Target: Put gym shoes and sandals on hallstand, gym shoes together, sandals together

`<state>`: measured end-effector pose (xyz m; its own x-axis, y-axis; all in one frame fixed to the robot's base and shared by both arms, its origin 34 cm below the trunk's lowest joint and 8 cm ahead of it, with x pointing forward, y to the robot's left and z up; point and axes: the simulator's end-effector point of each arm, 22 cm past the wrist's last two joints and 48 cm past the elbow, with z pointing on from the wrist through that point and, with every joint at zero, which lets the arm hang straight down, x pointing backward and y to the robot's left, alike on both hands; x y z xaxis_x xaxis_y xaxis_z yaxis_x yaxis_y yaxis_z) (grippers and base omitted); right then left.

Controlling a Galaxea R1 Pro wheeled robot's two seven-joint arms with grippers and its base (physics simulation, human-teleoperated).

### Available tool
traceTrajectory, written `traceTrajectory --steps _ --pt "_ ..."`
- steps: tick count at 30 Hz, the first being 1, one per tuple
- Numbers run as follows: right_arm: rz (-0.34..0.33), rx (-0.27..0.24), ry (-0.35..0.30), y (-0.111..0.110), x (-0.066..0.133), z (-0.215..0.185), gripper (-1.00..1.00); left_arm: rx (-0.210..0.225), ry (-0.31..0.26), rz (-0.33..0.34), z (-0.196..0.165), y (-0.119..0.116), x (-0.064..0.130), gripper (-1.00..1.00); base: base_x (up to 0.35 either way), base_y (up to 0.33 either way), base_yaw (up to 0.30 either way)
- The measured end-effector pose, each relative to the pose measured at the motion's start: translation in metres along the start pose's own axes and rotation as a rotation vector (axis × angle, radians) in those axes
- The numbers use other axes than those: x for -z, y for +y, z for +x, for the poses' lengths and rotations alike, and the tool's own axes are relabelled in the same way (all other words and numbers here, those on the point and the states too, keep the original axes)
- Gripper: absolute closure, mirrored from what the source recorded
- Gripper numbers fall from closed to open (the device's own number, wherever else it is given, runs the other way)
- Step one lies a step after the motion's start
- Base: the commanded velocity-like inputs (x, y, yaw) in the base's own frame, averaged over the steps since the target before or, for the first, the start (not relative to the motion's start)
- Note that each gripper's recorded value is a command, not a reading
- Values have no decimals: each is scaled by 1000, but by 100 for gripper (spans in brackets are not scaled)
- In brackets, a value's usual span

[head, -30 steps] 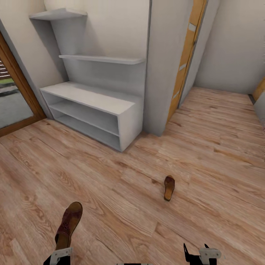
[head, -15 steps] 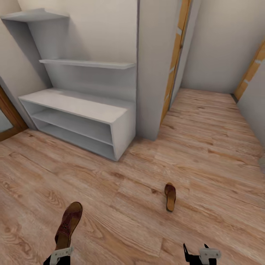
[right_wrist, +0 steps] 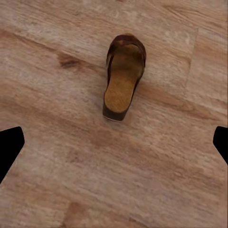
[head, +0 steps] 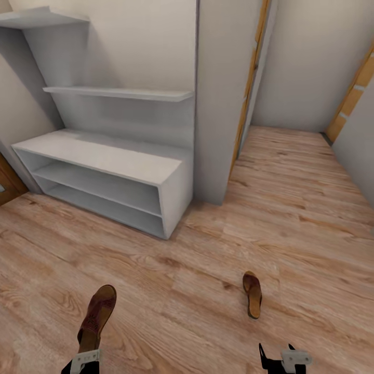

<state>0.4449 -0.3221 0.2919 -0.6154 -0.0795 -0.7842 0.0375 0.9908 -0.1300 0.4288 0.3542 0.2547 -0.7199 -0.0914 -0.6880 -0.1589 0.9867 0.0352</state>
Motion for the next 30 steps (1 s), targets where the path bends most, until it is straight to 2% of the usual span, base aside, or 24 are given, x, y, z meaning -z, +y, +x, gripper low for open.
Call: traceTrajectory --steps 14,24,30 --pt "1 -2 -2 1 0 -1 -100 2 -1 -1 0 0 0 100 283 222 -20" --pt "1 -4 -10 0 0 -4 -100 3 -10 0 -5 0 0 100 197 255 -224" --pt "2 -4 -16 0 0 -7 -100 1 -14 4 -7 -1 0 100 51 73 -232"
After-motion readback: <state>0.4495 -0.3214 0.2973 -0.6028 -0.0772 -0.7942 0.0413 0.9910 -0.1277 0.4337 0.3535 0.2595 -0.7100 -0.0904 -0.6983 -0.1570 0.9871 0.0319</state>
